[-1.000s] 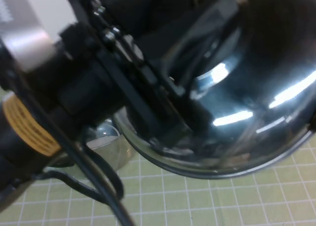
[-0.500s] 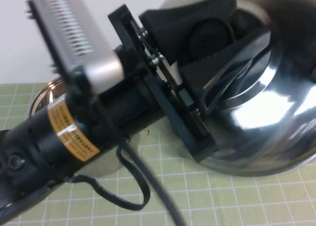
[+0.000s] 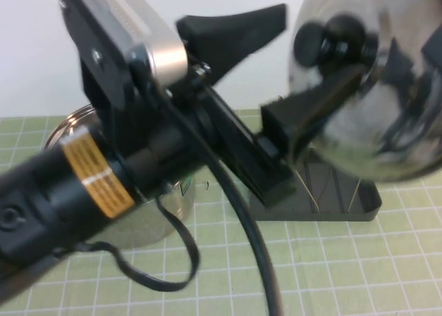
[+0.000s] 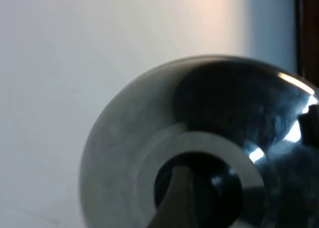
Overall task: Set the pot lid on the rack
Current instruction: Hand over the pot lid, then place the pot lid on the pot rack
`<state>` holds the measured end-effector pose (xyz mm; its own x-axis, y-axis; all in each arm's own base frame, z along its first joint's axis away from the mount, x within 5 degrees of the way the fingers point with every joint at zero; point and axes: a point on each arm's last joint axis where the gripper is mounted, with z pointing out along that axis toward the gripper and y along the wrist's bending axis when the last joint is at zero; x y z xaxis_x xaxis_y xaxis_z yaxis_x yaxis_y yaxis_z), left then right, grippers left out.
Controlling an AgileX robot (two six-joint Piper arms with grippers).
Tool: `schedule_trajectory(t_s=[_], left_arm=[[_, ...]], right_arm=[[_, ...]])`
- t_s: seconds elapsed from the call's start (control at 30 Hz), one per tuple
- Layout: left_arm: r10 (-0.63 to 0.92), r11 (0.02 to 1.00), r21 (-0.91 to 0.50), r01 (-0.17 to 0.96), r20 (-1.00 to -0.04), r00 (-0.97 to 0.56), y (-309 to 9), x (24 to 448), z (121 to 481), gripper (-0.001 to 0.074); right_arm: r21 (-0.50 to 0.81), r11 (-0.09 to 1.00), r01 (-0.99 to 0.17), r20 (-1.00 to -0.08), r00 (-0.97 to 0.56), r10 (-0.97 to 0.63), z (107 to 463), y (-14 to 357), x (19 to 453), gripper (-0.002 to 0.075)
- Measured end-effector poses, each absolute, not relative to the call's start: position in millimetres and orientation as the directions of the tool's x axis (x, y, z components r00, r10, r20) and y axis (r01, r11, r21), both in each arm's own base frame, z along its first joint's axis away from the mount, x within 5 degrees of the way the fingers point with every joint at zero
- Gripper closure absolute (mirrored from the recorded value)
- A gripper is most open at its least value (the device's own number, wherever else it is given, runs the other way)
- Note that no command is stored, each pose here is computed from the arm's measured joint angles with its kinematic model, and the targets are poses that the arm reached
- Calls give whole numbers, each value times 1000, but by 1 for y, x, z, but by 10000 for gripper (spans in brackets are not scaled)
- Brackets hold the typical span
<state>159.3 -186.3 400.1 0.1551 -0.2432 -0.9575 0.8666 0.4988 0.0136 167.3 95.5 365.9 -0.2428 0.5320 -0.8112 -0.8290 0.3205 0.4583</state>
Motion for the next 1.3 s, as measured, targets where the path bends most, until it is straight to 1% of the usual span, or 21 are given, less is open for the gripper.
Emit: schedule_trajectory(t_s=[0.07, 0.1, 0.17, 0.27, 0.3, 0.33, 0.4, 0.5, 0.6, 0.77, 0.97, 1.13, 1.3], left_arm=[[-200, 551, 11, 835, -969, 145, -178, 158, 407, 150], [-176, 580, 9, 815, -975, 136, -172, 156, 410, 188], [-136, 629, 3, 777, -984, 113, -161, 152, 414, 300], [-74, 703, -9, 711, -995, 61, -142, 145, 416, 570], [-58, 724, -13, 690, -997, 42, -136, 143, 416, 625], [-43, 745, -19, 666, -999, 19, -129, 140, 416, 664], [-25, 779, -30, 627, -1000, -17, -117, 133, 417, 702], [1, 822, -56, 566, -995, -100, -103, 128, 412, 724], [14, 850, -86, 520, -983, -185, -95, 125, 406, 732], [-5, 859, -143, 491, -962, -271, -89, 120, 402, 732], [-9, 863, -171, 476, -946, -324, -89, 119, 398, 734], [5, 863, -164, 477, -943, -333, -90, 120, 392, 734], [11, 863, -169, 476, -936, -352, -91, 120, 385, 734]], right_arm=[[415, 388, -823, -840, -182, 511, 375, 94, 172, 641], [393, 433, -811, -857, -153, 491, 379, 93, 175, 641], [319, 528, -787, -905, -88, 417, 388, 92, 181, 641], [200, 605, -771, -957, -21, 289, 399, 94, 192, 641], [166, 611, -774, -968, -10, 251, 400, 96, 195, 641], [145, 612, -778, -975, -8, 222, 401, 99, 201, 641], [145, 602, -785, -980, -32, 194, 397, 107, 215, 641], [163, 592, -789, -984, -85, 158, 385, 122, 237, 641], [166, 616, -770, -986, -135, 97, 364, 136, 259, 641], [189, 660, -727, -973, -231, 24, 329, 145, 283, 641], [219, 684, -696, -951, -308, -8, 302, 150, 299, 641], [253, 695, -673, -924, -382, -33, 274, 154, 313, 641], [266, 706, -657, -902, -428, -58, 257, 155, 319, 641]])
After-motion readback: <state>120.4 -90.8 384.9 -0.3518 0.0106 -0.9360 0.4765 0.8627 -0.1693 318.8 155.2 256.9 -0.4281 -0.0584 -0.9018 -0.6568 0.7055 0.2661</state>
